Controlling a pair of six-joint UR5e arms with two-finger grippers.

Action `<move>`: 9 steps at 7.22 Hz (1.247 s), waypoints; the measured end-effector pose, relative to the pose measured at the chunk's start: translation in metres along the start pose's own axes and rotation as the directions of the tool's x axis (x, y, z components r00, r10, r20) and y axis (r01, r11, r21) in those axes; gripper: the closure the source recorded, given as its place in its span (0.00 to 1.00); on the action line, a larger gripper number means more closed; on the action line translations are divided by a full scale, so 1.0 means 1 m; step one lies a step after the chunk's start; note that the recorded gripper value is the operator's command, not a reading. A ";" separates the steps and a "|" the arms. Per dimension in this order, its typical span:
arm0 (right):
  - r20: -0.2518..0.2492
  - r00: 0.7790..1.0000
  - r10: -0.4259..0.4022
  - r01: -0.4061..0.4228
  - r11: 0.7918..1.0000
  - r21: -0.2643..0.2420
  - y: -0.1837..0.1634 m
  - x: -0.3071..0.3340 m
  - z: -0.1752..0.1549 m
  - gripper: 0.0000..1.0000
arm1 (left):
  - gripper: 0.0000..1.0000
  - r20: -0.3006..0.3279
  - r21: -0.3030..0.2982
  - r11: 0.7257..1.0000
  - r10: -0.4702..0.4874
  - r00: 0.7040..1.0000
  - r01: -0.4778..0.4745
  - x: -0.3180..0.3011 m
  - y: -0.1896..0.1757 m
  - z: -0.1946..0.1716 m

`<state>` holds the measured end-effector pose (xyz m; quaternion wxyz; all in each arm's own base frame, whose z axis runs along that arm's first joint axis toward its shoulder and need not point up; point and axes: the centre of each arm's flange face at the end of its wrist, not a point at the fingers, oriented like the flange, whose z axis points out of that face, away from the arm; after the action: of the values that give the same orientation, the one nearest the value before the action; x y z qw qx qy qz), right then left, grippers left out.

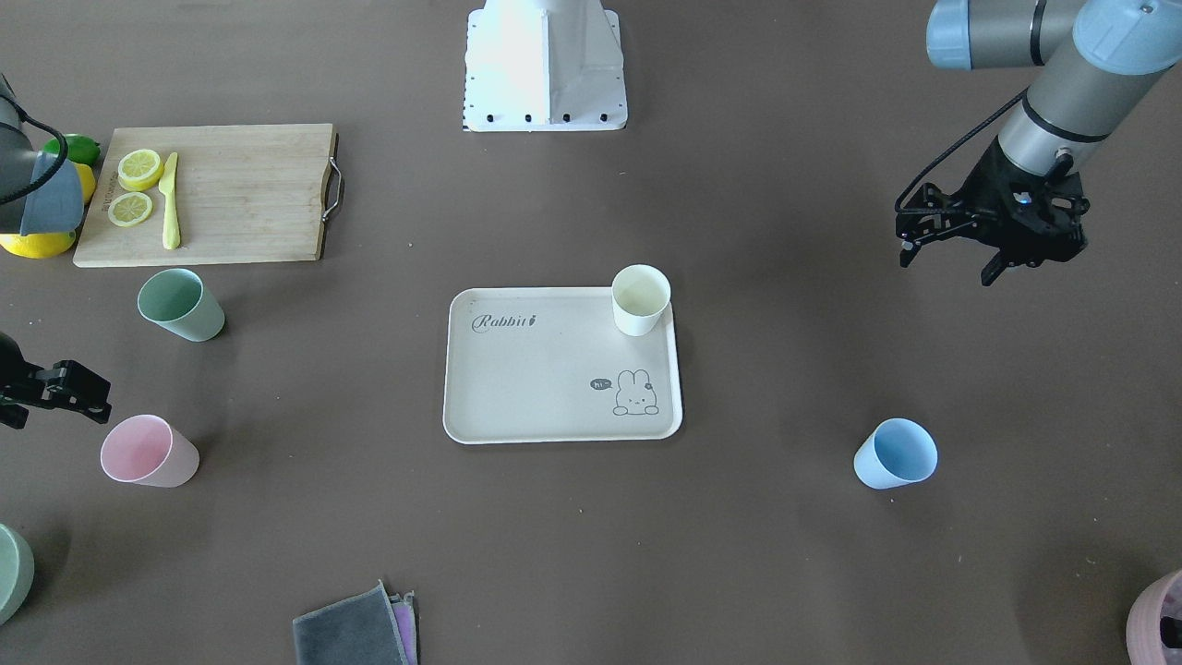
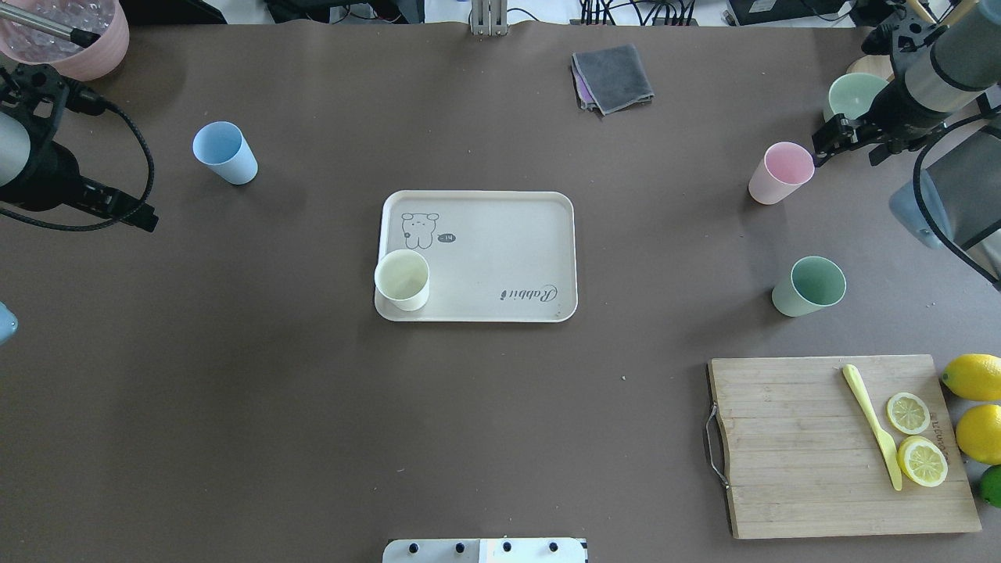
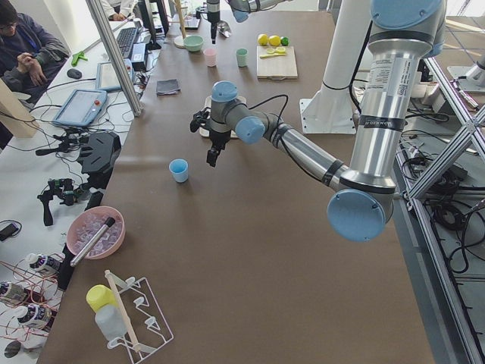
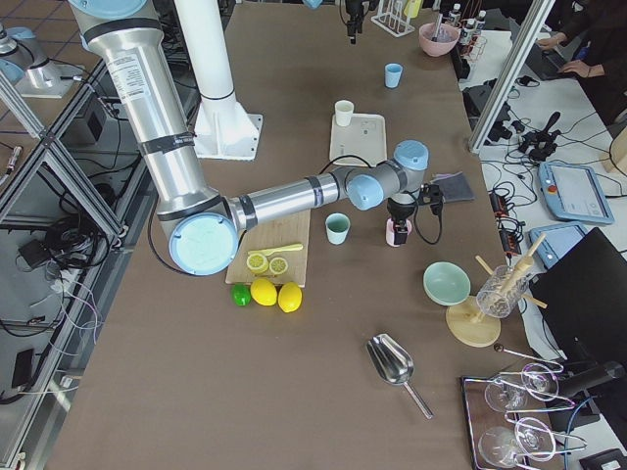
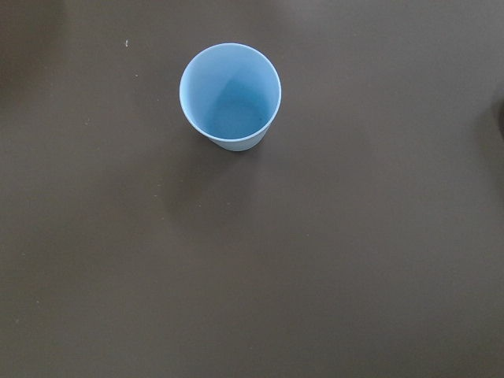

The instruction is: Place all cups on tray

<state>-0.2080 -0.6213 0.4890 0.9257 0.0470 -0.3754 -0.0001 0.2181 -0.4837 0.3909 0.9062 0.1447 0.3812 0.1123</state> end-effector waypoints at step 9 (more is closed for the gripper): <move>-0.021 1.000 0.008 -0.007 1.000 0.027 0.001 -0.039 0.058 1.00 | 0.02 -0.006 0.008 1.000 0.000 1.000 0.000 -0.010 0.002 0.017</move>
<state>-0.2769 -0.6244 0.5034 0.9289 0.0582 -0.3655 0.0090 0.2228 -0.4880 0.4095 0.9045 0.1480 0.3842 0.1111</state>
